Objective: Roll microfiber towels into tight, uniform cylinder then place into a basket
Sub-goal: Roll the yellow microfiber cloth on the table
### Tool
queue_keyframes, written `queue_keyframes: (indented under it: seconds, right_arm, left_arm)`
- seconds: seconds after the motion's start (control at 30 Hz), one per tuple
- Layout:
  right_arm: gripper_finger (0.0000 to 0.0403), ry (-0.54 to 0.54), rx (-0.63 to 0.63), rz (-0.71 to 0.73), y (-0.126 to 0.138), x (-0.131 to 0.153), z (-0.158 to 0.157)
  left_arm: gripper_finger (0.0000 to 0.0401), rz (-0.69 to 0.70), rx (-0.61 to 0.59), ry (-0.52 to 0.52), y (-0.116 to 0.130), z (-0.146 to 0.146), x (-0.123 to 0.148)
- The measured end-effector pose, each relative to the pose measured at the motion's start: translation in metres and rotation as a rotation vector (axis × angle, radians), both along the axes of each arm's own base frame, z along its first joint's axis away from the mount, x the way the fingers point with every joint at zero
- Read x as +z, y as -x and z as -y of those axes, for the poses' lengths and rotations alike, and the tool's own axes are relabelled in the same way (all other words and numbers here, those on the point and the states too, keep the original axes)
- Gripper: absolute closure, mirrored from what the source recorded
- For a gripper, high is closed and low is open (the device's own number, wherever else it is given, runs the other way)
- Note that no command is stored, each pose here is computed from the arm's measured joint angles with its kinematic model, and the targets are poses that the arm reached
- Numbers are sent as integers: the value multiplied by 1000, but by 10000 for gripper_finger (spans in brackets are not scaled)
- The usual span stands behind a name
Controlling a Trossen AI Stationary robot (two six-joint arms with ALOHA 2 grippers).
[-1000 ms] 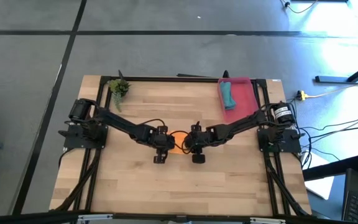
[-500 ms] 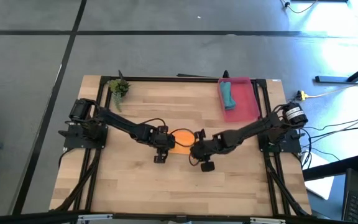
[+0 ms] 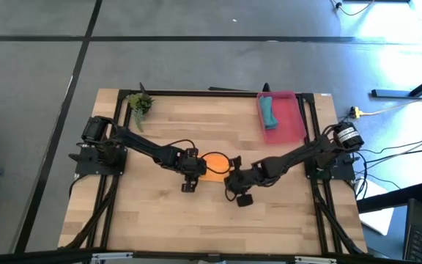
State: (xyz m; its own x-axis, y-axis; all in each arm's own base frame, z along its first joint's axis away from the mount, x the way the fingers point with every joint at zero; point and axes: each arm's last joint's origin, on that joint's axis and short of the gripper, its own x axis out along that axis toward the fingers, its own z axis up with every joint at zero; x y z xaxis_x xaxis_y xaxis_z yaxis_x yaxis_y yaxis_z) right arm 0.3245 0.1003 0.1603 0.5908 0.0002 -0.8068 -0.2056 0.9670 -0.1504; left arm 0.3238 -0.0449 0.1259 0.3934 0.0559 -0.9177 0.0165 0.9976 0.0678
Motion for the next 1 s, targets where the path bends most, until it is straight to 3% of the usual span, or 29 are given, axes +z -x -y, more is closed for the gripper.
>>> queue_keyframes:
  seconds: [0.23, 0.47, 0.63, 1.0]
  right_arm:
    - [263, -12, 66, -26, 1, -1, -1]
    - [206, 72, 132, -73, -1, -17, -2]
    - [189, 148, 86, -54, -2, -18, 1]
    - [188, 163, 16, -68, -4, -23, 7]
  left_arm:
    - [317, 0, 0, 0, 0, 0, 0]
    - [317, 0, 2, 2, 0, 0, 0]
    - [317, -2, 1, 4, 0, 0, 0]
    - [317, -1, 2, 9, 0, -2, 0]
